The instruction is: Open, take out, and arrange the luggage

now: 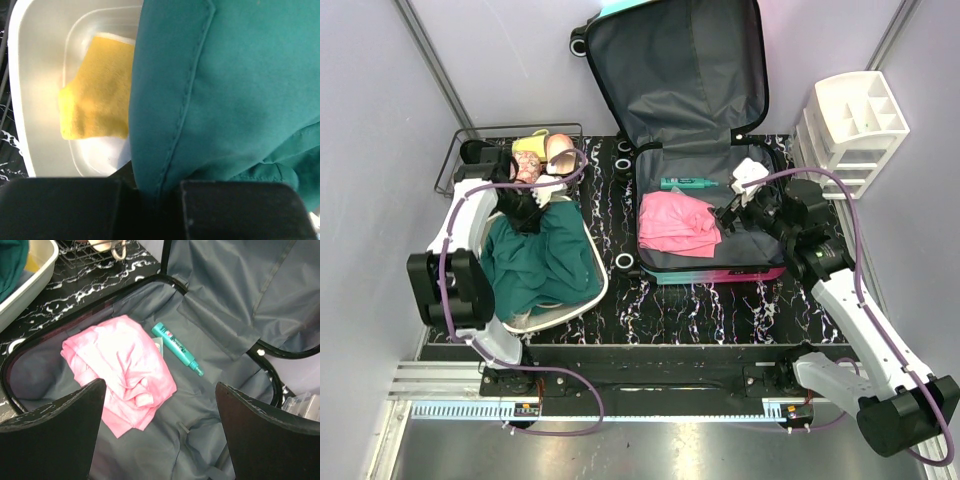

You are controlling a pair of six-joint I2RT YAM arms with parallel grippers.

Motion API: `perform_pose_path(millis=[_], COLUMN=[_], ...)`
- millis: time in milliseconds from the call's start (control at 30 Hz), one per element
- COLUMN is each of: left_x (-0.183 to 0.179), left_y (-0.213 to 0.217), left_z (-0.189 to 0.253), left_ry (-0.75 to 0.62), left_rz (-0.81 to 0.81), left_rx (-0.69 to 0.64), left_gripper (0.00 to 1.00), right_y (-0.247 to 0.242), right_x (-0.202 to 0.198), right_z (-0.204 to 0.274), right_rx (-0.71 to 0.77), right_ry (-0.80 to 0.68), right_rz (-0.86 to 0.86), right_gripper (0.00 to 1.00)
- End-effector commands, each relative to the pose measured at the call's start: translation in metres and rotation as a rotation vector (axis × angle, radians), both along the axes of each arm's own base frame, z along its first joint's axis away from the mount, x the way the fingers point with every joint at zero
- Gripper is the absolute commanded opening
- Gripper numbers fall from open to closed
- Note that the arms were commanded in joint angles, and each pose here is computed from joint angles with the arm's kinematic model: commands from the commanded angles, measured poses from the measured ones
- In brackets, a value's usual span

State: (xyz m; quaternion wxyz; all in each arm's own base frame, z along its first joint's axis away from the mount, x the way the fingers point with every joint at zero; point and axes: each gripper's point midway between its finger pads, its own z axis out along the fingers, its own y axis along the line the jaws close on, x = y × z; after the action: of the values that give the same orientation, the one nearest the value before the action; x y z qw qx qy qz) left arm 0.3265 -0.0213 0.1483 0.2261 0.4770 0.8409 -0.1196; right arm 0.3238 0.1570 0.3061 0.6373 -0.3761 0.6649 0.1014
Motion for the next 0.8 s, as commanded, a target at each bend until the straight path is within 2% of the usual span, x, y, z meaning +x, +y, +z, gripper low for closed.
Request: perform_pose_path(millis=[0, 33, 67, 100, 133, 200, 300, 400, 500, 633, 767], left_x=[0.055, 0.056, 0.054, 0.052, 0.051, 0.048, 0.044, 0.036, 0.027, 0.018, 0.004], left_y=[0.016, 0.018, 0.018, 0.016, 0.014, 0.008, -0.001, -0.011, -0.021, -0.025, -0.025], left_z=[-0.003, -0.006, -0.005, -0.001, 0.005, 0.03, 0.071, 0.109, 0.133, 0.143, 0.143], left_ry=[-0.107, -0.094, -0.083, -0.085, -0.097, -0.152, -0.228, -0.281, -0.31, -0.307, -0.315], left_rz=[0.006, 0.011, 0.006, 0.002, 0.002, 0.01, 0.039, 0.072, 0.098, 0.139, 0.142], left_rx=[0.015, 0.024, 0.022, -0.002, -0.017, -0.063, -0.109, -0.177, -0.235, -0.271, -0.26], left_gripper=[0.17, 0.28, 0.49, 0.58, 0.76, 0.99, 0.99, 0.99, 0.99, 0.99, 0.99], right_y=[-0.002, 0.0, 0.005, 0.008, 0.011, 0.019, 0.029, 0.042, 0.059, 0.076, 0.088], right_x=[-0.003, -0.003, -0.01, -0.009, -0.011, -0.014, -0.005, 0.011, 0.032, 0.047, 0.045], right_z=[0.007, -0.004, -0.015, -0.029, -0.036, -0.059, -0.082, -0.088, -0.119, -0.145, -0.184], right_rx=[-0.025, -0.048, -0.063, -0.084, -0.098, -0.136, -0.168, -0.189, -0.23, -0.297, -0.377], right_ry=[0.024, 0.063, 0.126, 0.182, 0.218, 0.32, 0.4, 0.392, 0.43, 0.39, 0.414], right_rz=[0.006, 0.026, 0.064, 0.086, 0.113, 0.178, 0.239, 0.314, 0.409, 0.477, 0.524], right_gripper=[1.0, 1.0, 1.0, 1.0, 1.0, 1.0, 1.0, 0.98, 0.96, 0.97, 0.99])
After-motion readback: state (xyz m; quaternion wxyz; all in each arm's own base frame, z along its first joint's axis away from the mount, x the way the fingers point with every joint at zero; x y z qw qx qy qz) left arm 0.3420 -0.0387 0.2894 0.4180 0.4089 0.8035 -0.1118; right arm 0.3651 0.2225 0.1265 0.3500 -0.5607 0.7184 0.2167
